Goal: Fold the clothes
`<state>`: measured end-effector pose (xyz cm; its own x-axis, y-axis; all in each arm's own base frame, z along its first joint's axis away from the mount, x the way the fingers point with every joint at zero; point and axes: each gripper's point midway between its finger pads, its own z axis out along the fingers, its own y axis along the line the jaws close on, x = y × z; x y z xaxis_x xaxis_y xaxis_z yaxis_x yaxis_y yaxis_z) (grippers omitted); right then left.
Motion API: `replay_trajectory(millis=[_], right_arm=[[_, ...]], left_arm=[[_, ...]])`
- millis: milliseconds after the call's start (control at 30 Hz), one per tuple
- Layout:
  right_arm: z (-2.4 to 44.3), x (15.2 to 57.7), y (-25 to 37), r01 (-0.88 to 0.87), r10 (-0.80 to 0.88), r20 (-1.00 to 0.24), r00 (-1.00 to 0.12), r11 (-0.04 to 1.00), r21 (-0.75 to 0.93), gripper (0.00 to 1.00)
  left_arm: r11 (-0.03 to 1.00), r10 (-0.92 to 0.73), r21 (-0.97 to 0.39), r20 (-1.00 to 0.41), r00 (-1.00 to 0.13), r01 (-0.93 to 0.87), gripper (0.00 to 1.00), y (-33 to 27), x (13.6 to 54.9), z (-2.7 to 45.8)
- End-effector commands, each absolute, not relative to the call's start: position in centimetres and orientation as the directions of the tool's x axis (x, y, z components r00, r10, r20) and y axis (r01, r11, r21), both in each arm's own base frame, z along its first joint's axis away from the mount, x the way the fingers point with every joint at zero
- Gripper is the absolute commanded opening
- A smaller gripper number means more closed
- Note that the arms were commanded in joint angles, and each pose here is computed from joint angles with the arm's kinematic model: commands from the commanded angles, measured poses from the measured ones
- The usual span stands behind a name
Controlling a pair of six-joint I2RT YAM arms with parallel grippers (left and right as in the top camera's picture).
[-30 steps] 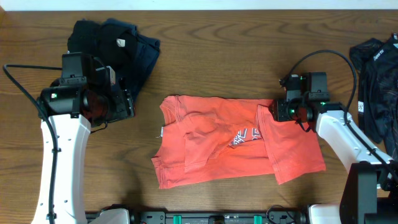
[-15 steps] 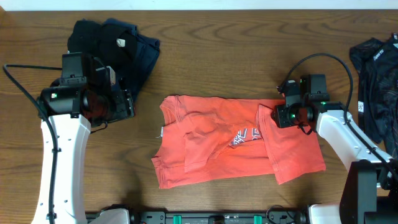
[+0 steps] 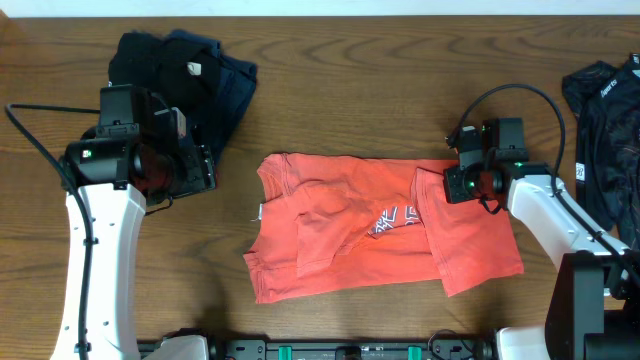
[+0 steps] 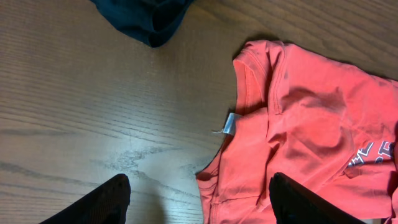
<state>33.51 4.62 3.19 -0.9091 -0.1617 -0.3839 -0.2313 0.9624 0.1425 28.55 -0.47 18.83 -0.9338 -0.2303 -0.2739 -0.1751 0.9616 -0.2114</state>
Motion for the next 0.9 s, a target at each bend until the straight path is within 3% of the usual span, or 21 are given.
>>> replay_trajectory(millis=[0,867], right_arm=[[5.4,35.3,3.8,-0.219,-0.142,-0.435,-0.889,0.967,0.132,0.01],[7.3,37.6,-0.4,-0.019,0.070,-0.491,-0.868,0.985,0.174,0.01]], left_arm=[[0.962,-0.228,-0.212,-0.283,-0.932,-0.171,0.73,-0.4,28.5,19.2],[0.962,-0.228,-0.212,-0.283,-0.932,-0.171,0.73,-0.4,28.5,19.2]])
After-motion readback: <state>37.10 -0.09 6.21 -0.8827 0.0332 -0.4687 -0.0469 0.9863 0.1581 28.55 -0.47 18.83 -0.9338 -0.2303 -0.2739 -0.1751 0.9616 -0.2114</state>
